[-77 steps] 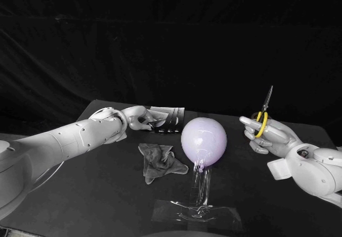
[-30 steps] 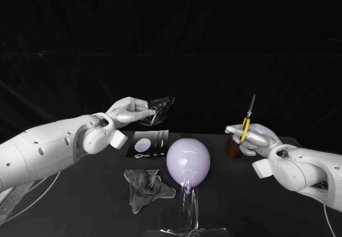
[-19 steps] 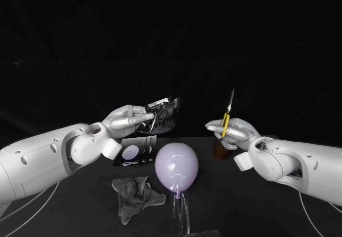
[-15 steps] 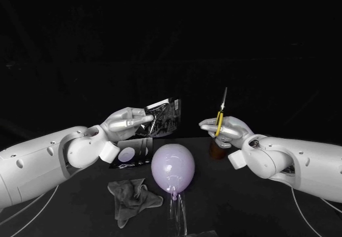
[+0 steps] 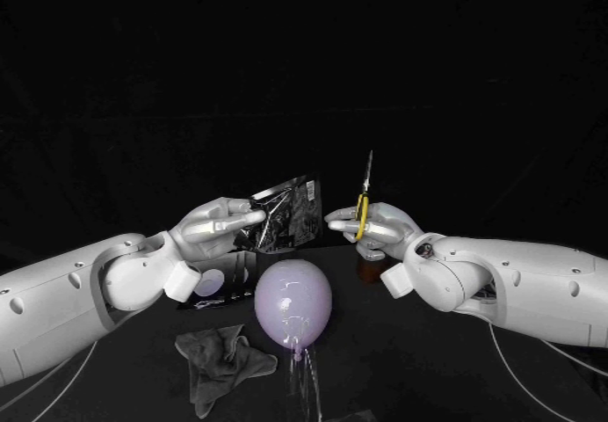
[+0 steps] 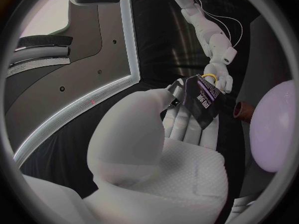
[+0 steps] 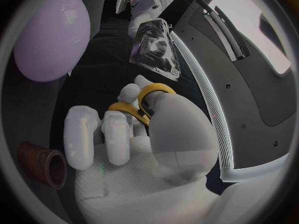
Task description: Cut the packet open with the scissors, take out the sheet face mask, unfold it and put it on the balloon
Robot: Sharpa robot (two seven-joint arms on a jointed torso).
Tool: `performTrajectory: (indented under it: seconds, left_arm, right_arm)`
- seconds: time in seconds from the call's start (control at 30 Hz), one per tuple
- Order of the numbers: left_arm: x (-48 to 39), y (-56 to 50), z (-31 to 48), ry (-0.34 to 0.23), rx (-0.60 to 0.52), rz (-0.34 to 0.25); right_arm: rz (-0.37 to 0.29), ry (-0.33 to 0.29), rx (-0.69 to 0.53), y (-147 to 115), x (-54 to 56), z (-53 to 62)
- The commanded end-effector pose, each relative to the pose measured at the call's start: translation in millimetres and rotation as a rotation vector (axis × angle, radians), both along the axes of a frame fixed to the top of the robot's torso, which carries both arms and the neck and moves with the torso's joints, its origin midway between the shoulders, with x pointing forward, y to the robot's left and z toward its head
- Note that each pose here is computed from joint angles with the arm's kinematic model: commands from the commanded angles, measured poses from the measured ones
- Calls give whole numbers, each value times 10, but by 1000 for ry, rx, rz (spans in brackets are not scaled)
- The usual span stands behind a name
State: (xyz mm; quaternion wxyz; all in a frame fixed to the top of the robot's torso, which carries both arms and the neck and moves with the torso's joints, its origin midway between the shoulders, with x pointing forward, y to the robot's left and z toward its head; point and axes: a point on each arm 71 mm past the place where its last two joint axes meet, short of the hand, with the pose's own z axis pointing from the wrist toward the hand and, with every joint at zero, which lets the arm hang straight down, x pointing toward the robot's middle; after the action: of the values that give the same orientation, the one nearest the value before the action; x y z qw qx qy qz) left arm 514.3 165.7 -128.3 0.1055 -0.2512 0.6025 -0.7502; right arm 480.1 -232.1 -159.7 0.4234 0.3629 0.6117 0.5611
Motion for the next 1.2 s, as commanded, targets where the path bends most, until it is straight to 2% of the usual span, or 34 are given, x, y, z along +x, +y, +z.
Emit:
performTrajectory:
  seconds: [0.03,0.43,0.7,1.2]
  left_arm:
    - [-7,-27,31,-4,-25,-28]
    - [5,-18,24,-17,-9,-19]
    - [7,-7,18,-20,1,-22]
    - [-10,-24,15,-24,12,-40]
  right_arm:
    - [57,-18,11,69,-49,35]
    - [115,0,52,110,-202,78]
    - [129,17,77,127,-218,81]
    - [144,19,75,216,-184,70]
